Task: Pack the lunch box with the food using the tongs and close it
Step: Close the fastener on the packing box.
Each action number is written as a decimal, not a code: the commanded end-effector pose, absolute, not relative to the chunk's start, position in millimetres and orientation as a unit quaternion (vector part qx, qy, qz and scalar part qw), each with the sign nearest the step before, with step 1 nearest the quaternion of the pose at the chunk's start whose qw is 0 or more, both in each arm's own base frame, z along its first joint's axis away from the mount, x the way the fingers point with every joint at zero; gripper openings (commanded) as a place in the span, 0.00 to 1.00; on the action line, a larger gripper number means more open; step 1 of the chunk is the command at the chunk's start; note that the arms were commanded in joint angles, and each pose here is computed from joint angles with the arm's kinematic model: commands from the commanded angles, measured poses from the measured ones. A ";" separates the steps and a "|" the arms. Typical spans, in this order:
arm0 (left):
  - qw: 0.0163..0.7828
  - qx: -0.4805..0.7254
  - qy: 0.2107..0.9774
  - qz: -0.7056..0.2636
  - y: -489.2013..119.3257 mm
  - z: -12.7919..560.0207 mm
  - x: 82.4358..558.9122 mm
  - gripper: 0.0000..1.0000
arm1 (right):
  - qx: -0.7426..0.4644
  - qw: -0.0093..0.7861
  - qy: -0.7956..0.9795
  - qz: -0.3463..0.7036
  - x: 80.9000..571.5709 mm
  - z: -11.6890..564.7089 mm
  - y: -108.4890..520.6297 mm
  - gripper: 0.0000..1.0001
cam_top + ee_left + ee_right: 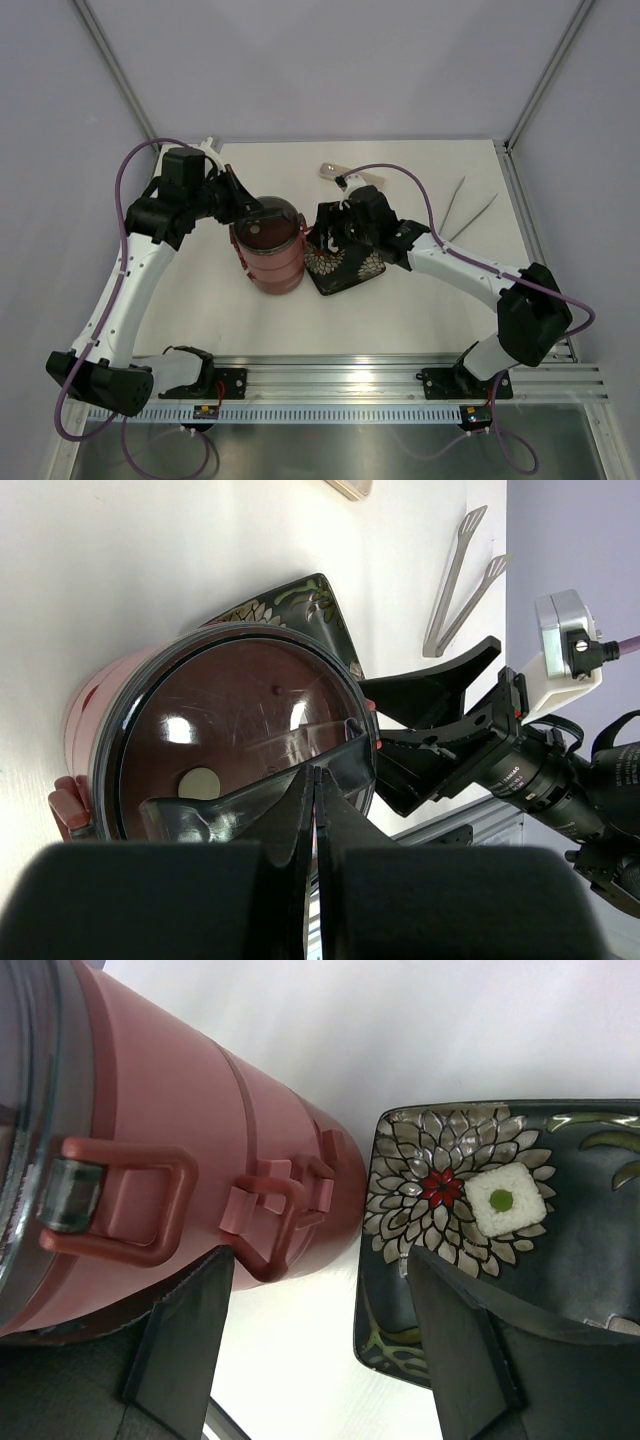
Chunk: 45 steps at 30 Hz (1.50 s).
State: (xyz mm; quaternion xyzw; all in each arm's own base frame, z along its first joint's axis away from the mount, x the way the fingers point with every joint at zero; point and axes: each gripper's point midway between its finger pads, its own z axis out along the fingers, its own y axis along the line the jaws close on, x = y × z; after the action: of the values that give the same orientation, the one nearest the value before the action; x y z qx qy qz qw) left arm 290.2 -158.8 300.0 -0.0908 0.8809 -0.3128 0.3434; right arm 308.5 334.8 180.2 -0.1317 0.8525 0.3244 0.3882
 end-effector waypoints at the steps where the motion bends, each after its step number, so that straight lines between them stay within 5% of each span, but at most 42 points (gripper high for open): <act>1: 0.334 -0.087 0.891 -0.295 -153.7 289.0 282.5 0.00 | -0.108 0.389 0.858 0.317 321.9 176.4 331.1 0.78; 28: 0.363 -0.097 0.890 -0.260 -136.7 302.2 283.2 0.00 | -0.101 0.344 0.900 0.250 344.5 154.8 327.1 0.75; 35: 0.383 -0.184 0.871 -0.247 -94.4 295.0 290.7 0.00 | -0.138 0.333 0.888 0.285 333.6 163.0 350.5 0.75; 45: 0.348 -0.248 0.879 -0.211 -71.1 253.8 286.3 0.00 | -0.075 0.328 0.914 0.227 342.8 149.6 296.4 0.75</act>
State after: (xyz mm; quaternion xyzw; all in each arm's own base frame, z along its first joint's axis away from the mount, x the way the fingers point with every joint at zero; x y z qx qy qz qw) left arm 283.7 -79.0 256.8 -0.2306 0.8831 -0.2251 0.3409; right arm 342.3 312.9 133.1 -0.0939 0.9156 0.2330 0.3141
